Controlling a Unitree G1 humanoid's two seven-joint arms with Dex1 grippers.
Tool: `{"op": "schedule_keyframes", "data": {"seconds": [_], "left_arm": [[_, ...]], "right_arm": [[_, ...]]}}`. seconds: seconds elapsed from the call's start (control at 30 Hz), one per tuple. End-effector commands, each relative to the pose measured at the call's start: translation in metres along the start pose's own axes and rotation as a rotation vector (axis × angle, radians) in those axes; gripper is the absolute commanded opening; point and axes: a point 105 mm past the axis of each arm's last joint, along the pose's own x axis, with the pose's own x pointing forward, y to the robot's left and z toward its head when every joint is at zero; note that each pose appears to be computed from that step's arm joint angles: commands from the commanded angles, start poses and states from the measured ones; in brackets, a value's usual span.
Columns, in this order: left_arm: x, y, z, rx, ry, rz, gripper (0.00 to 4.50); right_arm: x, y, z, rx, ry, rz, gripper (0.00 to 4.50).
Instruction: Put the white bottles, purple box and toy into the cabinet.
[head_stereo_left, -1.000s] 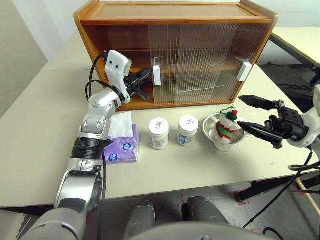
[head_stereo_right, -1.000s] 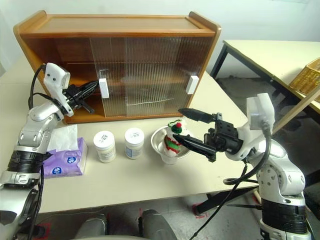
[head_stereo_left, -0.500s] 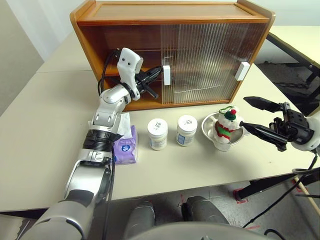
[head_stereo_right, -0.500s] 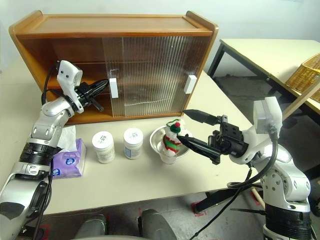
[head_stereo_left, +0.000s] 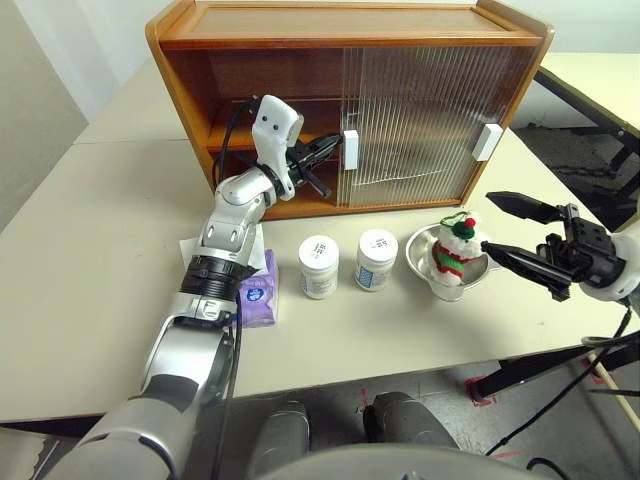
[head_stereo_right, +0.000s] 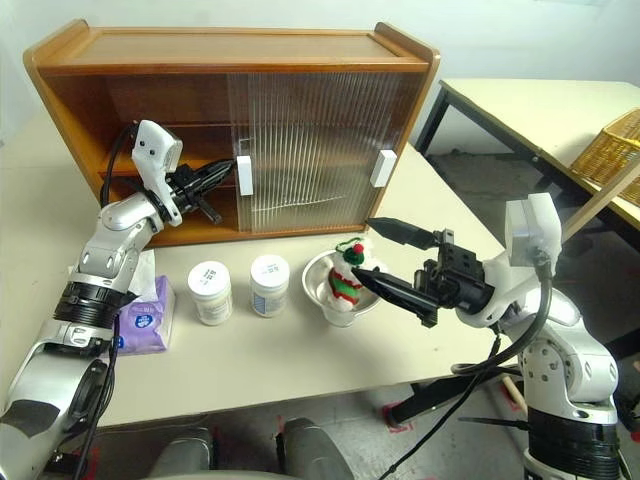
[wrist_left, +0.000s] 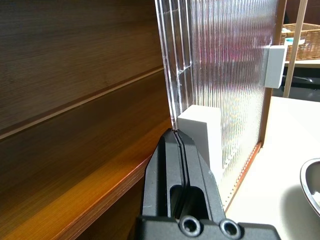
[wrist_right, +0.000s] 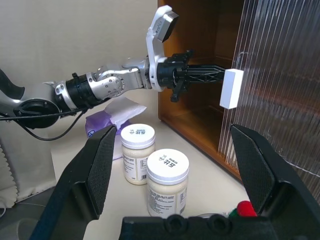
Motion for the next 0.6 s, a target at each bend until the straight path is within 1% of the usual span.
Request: {"op": "schedule_keyframes", "data": {"seconds": [0.03,0.1,0.2,0.27,0.37,0.4,0.43,0.57,0.6], "left_arm": [[-0.003,0.011,0.007,0.037,0.0,0.022,0.04],[-0.012,0.02,0.007,0.052,0.014,0.053,0.04],[-0.024,0.028,0.011,0.047,0.015,0.077,0.63],[-0.033,0.03,0.012,0.037,0.019,0.077,1.25],[-0.064,0.03,0.012,0.004,0.067,0.057,2.3],[-0.073,0.029,0.012,-0.01,0.082,0.051,2.55],[-0.082,0.03,0.014,-0.024,0.096,0.051,2.99],[-0.116,0.028,0.024,-0.103,0.146,0.038,4.37],[-0.127,0.027,0.025,-0.123,0.183,0.026,4.48]], "right_arm": [[0.004,0.002,0.003,-0.01,-0.006,0.023,4.5],[0.004,0.001,0.003,-0.01,-0.004,0.028,4.5],[0.006,0.0,0.002,-0.009,-0.006,0.031,4.5],[0.007,-0.001,0.002,-0.008,-0.008,0.037,4.5],[0.015,-0.001,-0.001,-0.002,-0.011,0.055,4.5],[0.017,-0.001,-0.002,0.0,-0.013,0.059,4.5],[0.018,-0.001,-0.003,0.001,-0.014,0.064,4.5],[0.019,-0.004,-0.005,0.005,-0.015,0.074,4.5],[0.019,-0.005,-0.004,0.004,-0.015,0.078,4.5]]}}
